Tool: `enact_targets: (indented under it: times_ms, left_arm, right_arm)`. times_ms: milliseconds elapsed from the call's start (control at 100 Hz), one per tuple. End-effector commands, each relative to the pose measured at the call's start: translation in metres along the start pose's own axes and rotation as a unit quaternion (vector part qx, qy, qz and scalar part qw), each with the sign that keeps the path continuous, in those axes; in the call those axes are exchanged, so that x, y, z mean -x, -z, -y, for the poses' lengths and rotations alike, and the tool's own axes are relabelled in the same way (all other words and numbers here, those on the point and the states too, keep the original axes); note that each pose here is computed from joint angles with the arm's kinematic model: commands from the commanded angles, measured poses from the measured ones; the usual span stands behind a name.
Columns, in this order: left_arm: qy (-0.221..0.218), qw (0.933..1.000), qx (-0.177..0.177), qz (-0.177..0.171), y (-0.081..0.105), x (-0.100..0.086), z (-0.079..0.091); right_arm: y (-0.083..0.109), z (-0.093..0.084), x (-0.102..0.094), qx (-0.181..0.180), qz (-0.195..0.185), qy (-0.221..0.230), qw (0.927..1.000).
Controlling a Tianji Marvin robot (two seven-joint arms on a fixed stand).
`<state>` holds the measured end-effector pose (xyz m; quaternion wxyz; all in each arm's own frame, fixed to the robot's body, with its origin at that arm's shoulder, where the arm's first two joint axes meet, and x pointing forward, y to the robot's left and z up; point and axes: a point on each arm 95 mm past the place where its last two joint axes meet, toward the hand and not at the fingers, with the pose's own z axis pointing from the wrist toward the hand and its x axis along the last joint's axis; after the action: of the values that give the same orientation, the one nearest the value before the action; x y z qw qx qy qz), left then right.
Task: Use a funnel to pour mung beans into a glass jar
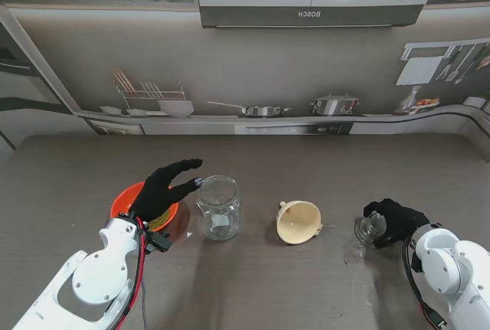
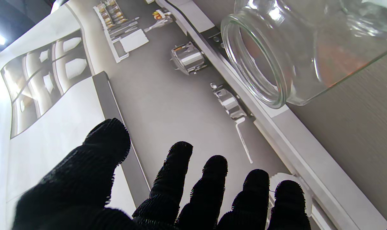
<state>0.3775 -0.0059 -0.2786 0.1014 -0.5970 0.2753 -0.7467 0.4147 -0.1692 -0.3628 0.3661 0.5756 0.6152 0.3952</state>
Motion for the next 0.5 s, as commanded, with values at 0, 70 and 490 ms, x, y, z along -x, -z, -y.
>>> enact_targets:
  times_ms: [0,70,490]
  left_arm:
    - [0.002,1.0000,0.009,0.001,0.001,-0.001,-0.002]
    - [0.002,1.0000,0.009,0.001,0.001,-0.001,-0.001]
    - [0.000,1.0000,0.006,-0.002,0.002,0.000,0.001]
  right_arm:
    - [0.003,0.003,-0.004,-0.012,-0.003,0.002,0.9999]
    - [0.004,-0.003,-0.004,-0.013,-0.001,0.006,0.9999]
    - [0.015,-0.063,-0.037,0.073,-0.015,0.018,0.9971]
